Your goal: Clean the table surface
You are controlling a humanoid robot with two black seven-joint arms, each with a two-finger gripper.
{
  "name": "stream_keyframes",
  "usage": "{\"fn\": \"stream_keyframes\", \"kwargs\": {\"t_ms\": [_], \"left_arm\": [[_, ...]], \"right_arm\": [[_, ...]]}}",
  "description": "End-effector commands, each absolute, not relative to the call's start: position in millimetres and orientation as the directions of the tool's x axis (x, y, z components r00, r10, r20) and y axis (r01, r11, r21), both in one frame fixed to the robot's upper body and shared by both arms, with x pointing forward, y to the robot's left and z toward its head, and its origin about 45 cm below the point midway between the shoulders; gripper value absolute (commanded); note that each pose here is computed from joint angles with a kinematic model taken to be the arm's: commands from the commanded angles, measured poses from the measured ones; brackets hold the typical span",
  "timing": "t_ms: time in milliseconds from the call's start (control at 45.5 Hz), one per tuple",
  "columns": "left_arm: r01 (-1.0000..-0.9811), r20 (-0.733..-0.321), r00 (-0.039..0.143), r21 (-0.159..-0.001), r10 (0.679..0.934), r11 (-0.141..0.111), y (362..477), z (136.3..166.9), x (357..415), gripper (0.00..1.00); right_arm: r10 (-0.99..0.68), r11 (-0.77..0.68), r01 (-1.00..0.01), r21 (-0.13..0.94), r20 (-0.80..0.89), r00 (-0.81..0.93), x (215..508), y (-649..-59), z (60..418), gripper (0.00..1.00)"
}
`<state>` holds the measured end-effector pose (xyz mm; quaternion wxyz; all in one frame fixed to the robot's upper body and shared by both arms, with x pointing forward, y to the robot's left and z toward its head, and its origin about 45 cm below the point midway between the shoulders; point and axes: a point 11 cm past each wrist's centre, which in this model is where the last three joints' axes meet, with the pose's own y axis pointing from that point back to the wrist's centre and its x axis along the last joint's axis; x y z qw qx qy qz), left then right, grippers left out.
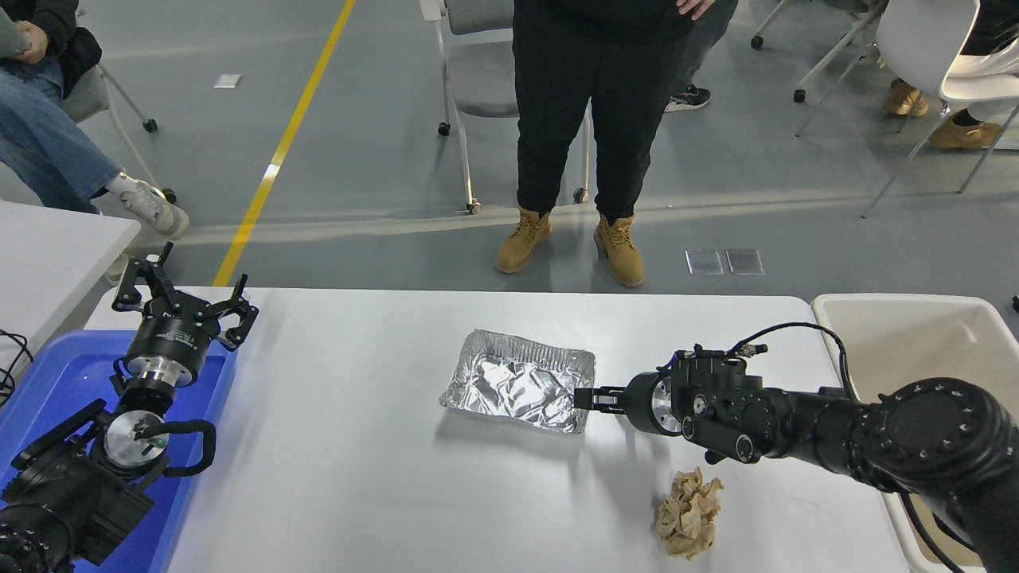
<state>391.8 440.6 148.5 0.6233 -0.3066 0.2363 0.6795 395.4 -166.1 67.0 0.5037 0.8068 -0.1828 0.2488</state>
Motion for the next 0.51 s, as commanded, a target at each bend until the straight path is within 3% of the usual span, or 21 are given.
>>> {"fn": "stream_keyframes", "kwargs": {"t_ms": [0,264,484], "left_arm": [[-0.9919,-0.711,-0.035,-0.061,0.702,-0.111,440.5,148.6,391.9,1.00],[-0.9919,-0.711,-0.035,-0.061,0.702,-0.111,440.5,148.6,391.9,1.00],[-0.9919,-0.711,-0.035,-0.061,0.702,-0.111,440.5,148.5,391.9,1.00]], "right_arm": [[-0.026,-0.432,-0.526,0.732,0.573,0.819,390.5,-166.4,62.5,0.28],[-0.024,-0.435,-0.525,0.731,0.574,0.819,390.8,-166.0,63.1,0.00],[-0.025,-0.437,-0.528,0.728,0.577,0.816,392.0,-165.5,64.5,0.00]]}}
